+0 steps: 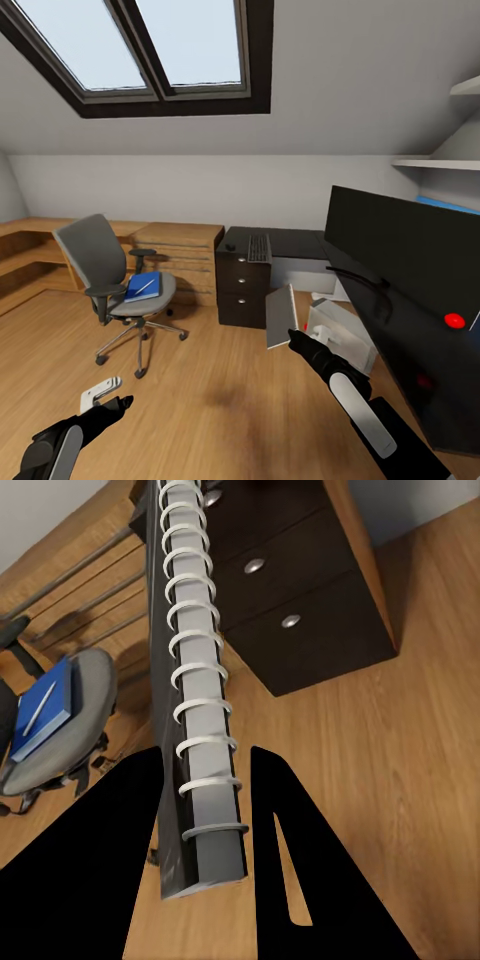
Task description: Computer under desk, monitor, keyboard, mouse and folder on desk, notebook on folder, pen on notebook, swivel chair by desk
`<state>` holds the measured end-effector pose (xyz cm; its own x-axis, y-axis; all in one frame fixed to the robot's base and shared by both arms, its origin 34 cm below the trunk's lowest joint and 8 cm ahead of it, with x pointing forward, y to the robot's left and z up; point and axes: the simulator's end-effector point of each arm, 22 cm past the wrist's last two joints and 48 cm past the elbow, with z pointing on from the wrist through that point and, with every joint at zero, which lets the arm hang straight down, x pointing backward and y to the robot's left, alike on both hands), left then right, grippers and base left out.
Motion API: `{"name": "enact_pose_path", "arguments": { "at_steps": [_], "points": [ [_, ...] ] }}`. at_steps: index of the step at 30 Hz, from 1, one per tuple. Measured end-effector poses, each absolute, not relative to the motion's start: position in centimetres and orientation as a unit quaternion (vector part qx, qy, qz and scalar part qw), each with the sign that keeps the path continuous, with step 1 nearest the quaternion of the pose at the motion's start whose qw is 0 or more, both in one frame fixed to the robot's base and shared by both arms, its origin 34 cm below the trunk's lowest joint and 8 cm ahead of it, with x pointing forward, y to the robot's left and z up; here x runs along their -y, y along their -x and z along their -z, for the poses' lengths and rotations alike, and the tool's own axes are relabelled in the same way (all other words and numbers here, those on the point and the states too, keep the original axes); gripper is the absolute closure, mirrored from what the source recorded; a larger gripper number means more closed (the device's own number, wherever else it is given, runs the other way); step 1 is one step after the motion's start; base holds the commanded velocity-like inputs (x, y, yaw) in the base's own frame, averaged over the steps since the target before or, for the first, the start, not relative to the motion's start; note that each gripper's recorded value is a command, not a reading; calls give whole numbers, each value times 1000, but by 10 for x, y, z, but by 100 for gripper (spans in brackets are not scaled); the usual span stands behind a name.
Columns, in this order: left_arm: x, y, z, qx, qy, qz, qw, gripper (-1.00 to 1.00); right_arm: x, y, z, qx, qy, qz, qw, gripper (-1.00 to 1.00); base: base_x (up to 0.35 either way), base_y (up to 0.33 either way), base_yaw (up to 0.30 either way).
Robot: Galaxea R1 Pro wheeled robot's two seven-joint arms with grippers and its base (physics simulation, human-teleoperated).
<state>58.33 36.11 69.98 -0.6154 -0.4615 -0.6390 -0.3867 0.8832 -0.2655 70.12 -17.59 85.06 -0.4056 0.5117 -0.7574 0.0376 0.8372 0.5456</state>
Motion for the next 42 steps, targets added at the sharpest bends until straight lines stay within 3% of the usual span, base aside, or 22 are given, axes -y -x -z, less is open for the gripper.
{"name": "enact_pose_path", "arguments": {
  "at_steps": [22,42],
  "points": [
    [-361,-583,-700,-897,237,52,370,-100,177,-701,-850,-806,-171,-229,518,100,328,4,0],
    [-361,-583,-700,-897,237,52,369,-100,176,-701,-850,-806,-173,-230,517,100,328,92,-34]
  ]
}}
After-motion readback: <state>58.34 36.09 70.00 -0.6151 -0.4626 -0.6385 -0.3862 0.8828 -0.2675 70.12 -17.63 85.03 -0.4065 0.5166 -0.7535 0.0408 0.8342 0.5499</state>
